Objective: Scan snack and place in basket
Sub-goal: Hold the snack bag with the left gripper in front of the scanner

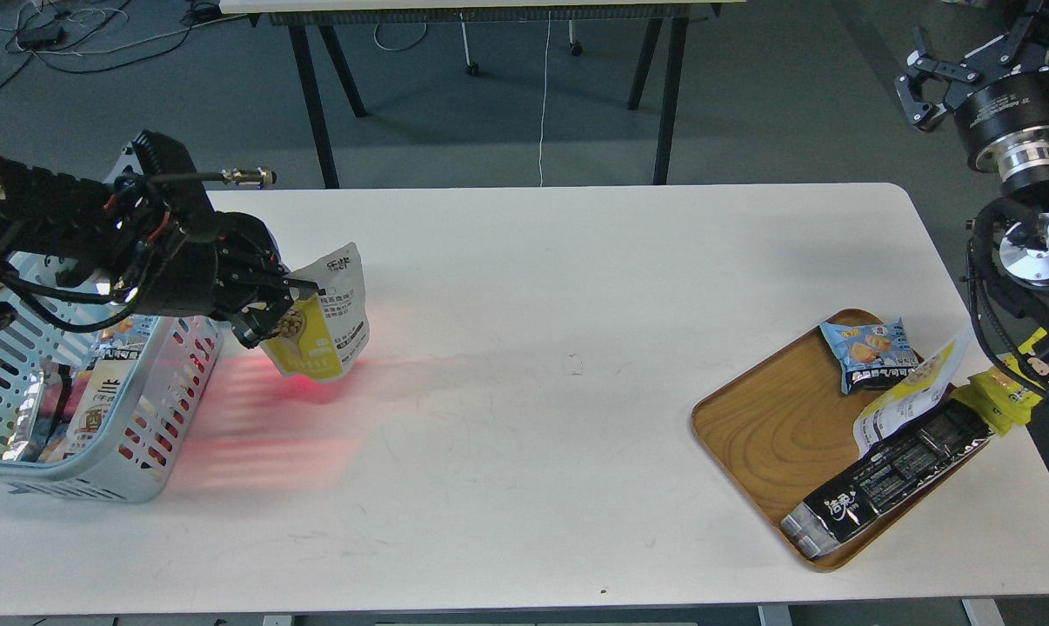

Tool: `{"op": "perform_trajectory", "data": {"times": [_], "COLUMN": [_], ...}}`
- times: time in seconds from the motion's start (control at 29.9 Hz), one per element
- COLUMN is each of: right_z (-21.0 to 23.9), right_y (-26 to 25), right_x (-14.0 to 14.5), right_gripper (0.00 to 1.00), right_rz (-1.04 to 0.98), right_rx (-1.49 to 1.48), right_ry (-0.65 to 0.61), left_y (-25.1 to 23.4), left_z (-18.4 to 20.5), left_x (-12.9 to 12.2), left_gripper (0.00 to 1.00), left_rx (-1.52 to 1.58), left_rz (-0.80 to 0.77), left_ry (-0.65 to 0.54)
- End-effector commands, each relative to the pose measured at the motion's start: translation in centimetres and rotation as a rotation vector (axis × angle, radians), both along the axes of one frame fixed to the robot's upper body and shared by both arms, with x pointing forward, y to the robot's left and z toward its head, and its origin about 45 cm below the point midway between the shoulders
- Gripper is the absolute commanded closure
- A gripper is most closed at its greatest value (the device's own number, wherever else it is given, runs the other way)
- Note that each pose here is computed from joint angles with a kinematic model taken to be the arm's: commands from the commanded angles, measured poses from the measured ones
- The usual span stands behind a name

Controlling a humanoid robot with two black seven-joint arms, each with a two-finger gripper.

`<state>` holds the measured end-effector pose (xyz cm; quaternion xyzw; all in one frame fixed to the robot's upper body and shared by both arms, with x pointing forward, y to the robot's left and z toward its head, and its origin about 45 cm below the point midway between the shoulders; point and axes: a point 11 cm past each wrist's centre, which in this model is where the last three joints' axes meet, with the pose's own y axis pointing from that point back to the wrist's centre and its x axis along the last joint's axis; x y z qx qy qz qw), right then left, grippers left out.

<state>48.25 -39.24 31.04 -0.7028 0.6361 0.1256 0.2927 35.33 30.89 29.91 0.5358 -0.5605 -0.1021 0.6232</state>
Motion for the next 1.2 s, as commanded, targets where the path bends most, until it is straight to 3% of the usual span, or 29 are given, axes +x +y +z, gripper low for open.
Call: {"op": "perform_trajectory", "data": {"times": [0.0,0.73,1.17], "right_z": [0.1,0.5,0.5], "right_y": [0.2,0.3,0.2], "right_x": [0.1,0.2,0.2], "right_gripper": [0.05,0.05,0.05], "right_rz": [0.004,0.004,0.004], "right_rx": [0.002,0.001,0.001], "right_ry": [-0.003,-0.01,-0.011], "left_y": [0.5,1.6,-1.0], "left_z": [0.2,0.5,1.0], "left_x": [0.4,2.0,-1.3], "left_gripper": [1.0,0.99,0.99], "left_rx": [0.002,0.005,-0.002], "left_rz": [0.017,0.071,-0.049], "left_ry": [-0.006,-0.028,-0.016]}}
